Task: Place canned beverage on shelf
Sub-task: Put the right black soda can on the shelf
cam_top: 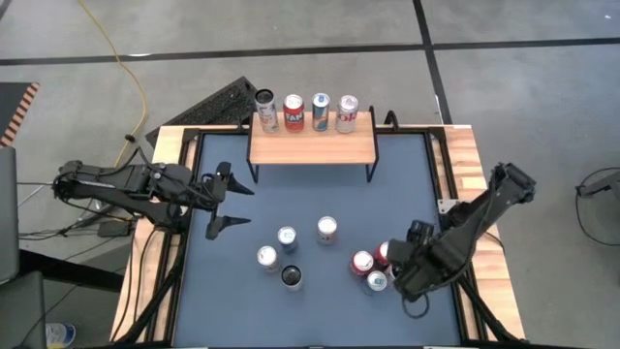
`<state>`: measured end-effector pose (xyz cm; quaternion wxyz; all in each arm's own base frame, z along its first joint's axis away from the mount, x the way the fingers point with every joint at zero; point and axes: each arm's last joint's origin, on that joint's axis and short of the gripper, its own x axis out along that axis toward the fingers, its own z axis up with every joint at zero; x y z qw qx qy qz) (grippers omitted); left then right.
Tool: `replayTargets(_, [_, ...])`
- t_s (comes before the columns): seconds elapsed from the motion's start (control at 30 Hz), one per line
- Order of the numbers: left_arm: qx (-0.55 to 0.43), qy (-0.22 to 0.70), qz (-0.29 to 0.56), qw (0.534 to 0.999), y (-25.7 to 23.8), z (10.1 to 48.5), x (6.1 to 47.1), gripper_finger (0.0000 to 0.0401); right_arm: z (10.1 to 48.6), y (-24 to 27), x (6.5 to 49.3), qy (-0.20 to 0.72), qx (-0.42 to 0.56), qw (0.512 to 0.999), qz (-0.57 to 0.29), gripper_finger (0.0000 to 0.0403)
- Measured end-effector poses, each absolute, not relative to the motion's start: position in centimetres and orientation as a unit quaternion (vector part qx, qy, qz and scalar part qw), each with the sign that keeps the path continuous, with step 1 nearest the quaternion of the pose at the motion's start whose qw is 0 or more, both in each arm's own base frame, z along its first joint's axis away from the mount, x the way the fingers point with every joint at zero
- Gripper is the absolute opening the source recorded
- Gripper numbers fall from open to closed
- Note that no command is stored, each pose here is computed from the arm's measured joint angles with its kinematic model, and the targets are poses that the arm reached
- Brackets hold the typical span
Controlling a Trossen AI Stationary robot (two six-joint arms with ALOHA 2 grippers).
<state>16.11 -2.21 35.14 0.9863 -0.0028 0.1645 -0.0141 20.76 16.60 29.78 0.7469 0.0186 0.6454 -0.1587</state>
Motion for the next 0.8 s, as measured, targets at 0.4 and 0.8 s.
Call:
replayTargets(0.4, [-0.003,0.164,0.0,0.986,-2.1,35.1,16.1,0.0332,32.5,16.1,21.8,0.624,0.117,0.74,-0.221,0.0369])
replayTargets(0.8, [0.003,0.166,-0.001,0.986,-2.1,35.1,16.1,0.0332,33.4,17.9,20.6,0.604,0.168,0.74,-0.242,0.0369])
